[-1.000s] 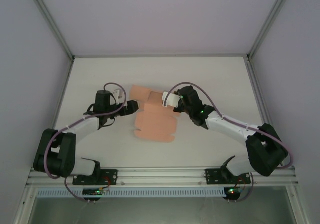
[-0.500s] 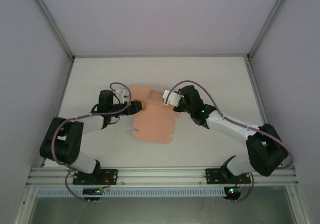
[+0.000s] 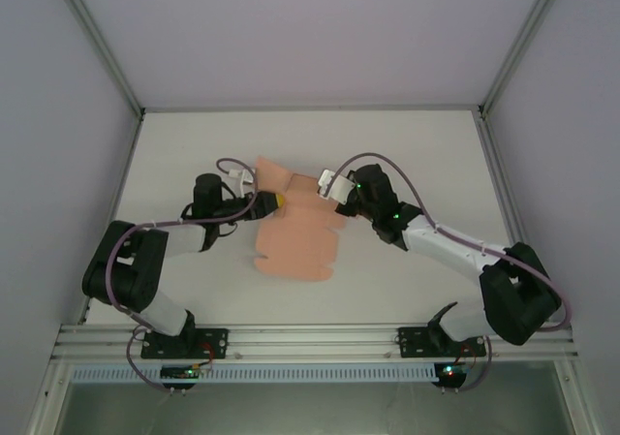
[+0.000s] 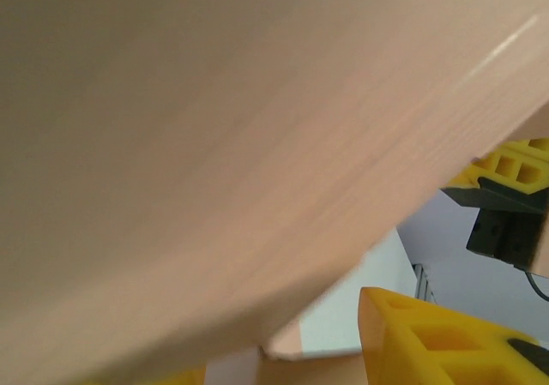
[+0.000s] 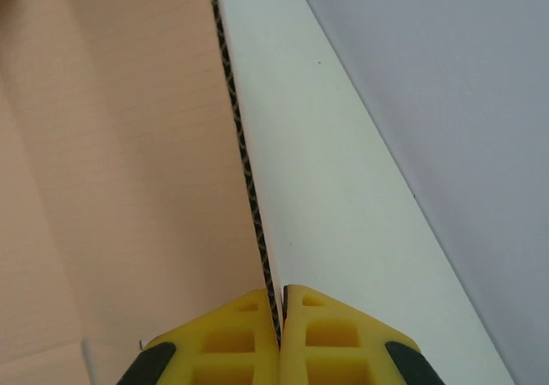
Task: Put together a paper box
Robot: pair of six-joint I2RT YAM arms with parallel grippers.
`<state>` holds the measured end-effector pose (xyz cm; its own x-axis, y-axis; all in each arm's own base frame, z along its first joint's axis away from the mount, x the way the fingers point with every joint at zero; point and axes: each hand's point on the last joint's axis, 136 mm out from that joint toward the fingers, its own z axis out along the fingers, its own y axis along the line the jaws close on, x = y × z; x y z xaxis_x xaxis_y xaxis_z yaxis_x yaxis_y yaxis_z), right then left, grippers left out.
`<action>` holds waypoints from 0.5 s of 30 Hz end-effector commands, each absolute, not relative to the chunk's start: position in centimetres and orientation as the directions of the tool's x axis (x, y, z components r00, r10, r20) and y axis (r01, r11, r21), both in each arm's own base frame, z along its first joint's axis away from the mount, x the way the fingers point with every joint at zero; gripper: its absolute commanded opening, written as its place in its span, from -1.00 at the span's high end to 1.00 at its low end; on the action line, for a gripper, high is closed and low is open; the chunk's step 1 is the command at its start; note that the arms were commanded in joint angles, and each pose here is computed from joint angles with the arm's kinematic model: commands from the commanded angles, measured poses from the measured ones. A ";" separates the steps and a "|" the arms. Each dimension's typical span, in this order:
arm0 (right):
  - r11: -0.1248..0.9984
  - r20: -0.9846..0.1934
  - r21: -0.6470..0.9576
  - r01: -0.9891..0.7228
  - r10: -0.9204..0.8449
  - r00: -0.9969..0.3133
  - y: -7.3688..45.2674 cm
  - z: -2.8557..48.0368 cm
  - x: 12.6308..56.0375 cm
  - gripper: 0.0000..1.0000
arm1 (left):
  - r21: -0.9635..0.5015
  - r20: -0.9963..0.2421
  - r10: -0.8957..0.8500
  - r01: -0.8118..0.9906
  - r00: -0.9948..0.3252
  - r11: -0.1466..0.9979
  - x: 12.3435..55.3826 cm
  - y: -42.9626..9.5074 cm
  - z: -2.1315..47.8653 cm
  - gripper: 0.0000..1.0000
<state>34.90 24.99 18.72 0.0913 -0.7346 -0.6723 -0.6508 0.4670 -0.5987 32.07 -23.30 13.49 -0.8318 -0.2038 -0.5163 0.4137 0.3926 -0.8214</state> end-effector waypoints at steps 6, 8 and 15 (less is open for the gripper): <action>0.547 -0.780 -0.547 -0.634 -0.608 0.148 25.9 22.9 34.6 0.99 | -0.832 -0.505 -0.151 0.433 -0.850 0.347 30.6 -24.6 13.2 0.31; 0.549 -0.779 -0.546 -0.633 -0.612 0.141 25.8 22.8 34.7 0.99 | -0.826 -0.507 -0.146 0.430 -0.850 0.363 30.6 -24.6 13.0 0.19; 0.559 -0.765 -0.547 -0.623 -0.636 0.100 24.9 22.0 35.0 0.98 | -0.759 -0.558 -0.163 0.420 -0.814 0.497 31.4 -23.1 13.6 -0.51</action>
<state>34.79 24.83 19.64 0.0802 -0.6960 -0.7136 -0.6514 0.5053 -0.5660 31.27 -23.60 12.71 -0.8420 -0.1746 -0.5104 0.3996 0.4338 -0.8075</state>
